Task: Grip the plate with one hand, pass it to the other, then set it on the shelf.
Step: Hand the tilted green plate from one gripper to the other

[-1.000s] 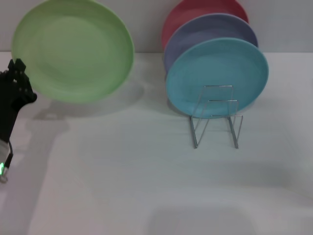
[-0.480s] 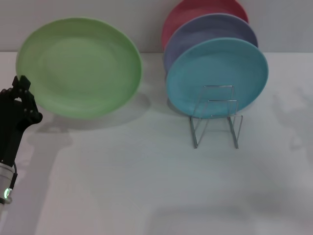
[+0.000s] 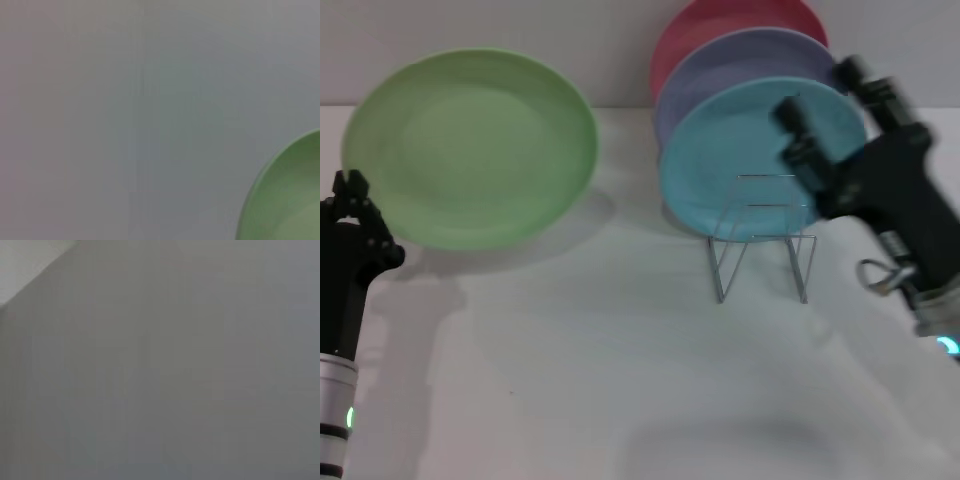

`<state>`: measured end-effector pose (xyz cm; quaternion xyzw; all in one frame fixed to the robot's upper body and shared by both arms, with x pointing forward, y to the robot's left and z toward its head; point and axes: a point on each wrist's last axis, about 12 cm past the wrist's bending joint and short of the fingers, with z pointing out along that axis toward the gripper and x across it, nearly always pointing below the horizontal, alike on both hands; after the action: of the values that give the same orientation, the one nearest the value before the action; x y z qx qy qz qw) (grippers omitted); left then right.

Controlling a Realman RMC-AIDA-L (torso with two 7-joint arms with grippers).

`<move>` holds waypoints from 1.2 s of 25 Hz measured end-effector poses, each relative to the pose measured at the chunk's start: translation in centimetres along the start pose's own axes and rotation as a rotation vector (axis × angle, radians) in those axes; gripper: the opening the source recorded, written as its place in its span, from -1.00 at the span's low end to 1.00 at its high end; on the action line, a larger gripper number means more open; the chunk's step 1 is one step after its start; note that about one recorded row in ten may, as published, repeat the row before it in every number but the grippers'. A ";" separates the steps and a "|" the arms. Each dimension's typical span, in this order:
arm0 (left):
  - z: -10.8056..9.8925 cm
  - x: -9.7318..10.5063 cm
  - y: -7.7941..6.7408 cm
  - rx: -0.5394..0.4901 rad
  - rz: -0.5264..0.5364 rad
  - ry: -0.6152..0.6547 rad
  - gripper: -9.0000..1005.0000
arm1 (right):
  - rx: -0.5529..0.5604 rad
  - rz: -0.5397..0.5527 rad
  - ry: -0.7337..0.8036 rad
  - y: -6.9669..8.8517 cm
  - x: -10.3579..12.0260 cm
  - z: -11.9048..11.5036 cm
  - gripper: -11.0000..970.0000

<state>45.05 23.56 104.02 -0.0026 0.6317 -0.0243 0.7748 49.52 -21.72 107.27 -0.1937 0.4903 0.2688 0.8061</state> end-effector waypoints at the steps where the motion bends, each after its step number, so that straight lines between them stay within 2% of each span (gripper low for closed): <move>1: -0.1 0.0 0.0 -0.009 -0.003 -0.001 -0.92 | -0.017 0.014 0.017 0.3 0.2 0.4 0.41; 5: -0.4 0.1 0.0 -0.035 -0.016 -0.001 -0.92 | -0.090 0.068 0.080 1.1 1.2 2.1 0.41; 12: -1.3 0.0 -0.1 -0.060 -0.024 -0.015 -0.92 | -0.127 0.110 0.117 1.5 1.7 3.3 0.41; 20: -1.8 0.0 -0.9 -0.071 0.030 -0.011 -0.92 | -0.125 0.150 0.203 1.7 2.8 4.8 0.41; 30: -2.4 -0.1 -1.1 -0.100 0.047 -0.010 -0.92 | -0.153 0.156 0.336 2.7 4.4 6.8 0.41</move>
<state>42.62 22.52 103.65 -0.0268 0.6282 0.0255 0.7772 54.15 -14.67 106.23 -0.2578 0.6096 0.3309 0.6726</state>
